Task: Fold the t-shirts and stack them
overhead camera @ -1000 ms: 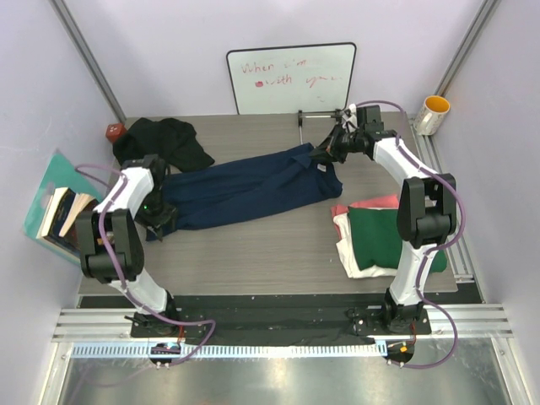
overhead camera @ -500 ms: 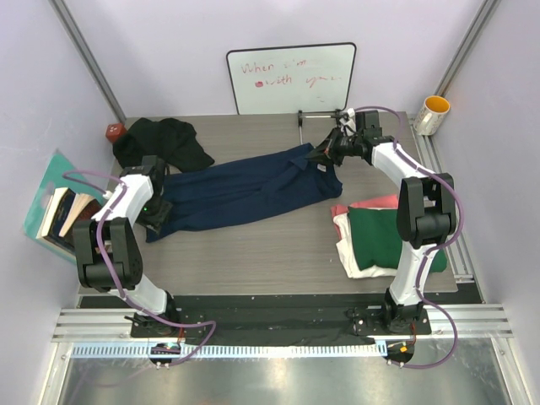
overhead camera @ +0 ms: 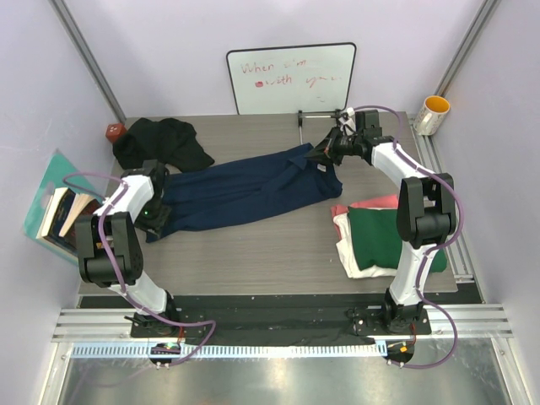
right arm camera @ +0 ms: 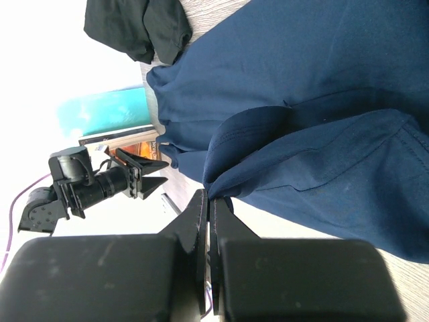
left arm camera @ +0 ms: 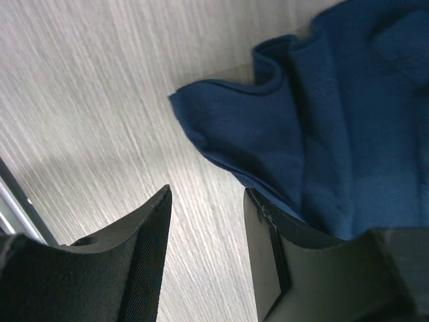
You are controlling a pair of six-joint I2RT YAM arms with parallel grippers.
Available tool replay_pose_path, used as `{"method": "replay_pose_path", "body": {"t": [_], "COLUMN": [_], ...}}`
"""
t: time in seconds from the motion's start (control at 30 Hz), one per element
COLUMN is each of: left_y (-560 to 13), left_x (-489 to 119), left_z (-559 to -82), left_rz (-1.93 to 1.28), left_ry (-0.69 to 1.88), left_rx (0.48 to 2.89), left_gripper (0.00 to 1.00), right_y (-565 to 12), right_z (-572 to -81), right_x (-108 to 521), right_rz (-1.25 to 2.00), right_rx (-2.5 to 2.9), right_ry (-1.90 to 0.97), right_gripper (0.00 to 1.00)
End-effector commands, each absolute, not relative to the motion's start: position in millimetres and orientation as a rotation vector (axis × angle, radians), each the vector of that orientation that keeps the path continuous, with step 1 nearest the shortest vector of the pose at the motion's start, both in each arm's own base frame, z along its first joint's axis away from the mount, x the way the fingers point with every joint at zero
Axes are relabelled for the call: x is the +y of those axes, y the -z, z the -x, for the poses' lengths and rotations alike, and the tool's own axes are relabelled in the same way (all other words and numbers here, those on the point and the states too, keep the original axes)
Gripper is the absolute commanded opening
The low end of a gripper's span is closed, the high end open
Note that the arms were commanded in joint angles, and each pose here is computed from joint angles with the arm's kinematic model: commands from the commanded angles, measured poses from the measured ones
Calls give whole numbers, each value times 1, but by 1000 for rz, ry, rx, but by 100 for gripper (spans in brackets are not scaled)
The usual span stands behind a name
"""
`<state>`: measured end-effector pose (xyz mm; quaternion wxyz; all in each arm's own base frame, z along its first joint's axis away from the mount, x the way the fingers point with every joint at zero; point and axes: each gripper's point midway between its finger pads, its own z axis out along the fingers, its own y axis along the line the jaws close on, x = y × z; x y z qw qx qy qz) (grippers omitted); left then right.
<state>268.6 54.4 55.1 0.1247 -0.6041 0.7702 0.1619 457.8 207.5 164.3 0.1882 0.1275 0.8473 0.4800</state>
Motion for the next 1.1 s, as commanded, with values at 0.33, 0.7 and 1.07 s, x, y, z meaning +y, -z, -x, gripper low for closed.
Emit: {"method": "replay_pose_path", "body": {"t": [0.33, 0.7, 1.07], "left_y": [-40, -41, -31], "left_x": [76, 84, 91], "left_z": [-256, -263, -268], "left_rz": [1768, 1766, 1782], "left_ry": [-576, -577, -608], "left_rx": [2180, 2158, 2185], "left_gripper": [47, 46, 45], "right_y": [-184, -182, -180], "right_z": [-464, -466, -466], "right_x": [204, 203, 203], "right_rz": [-314, -318, -324], "right_rx": [2320, 2321, 2325], "right_ry": [-1387, -1389, -1395], "right_gripper": [1, 1, 1]}}
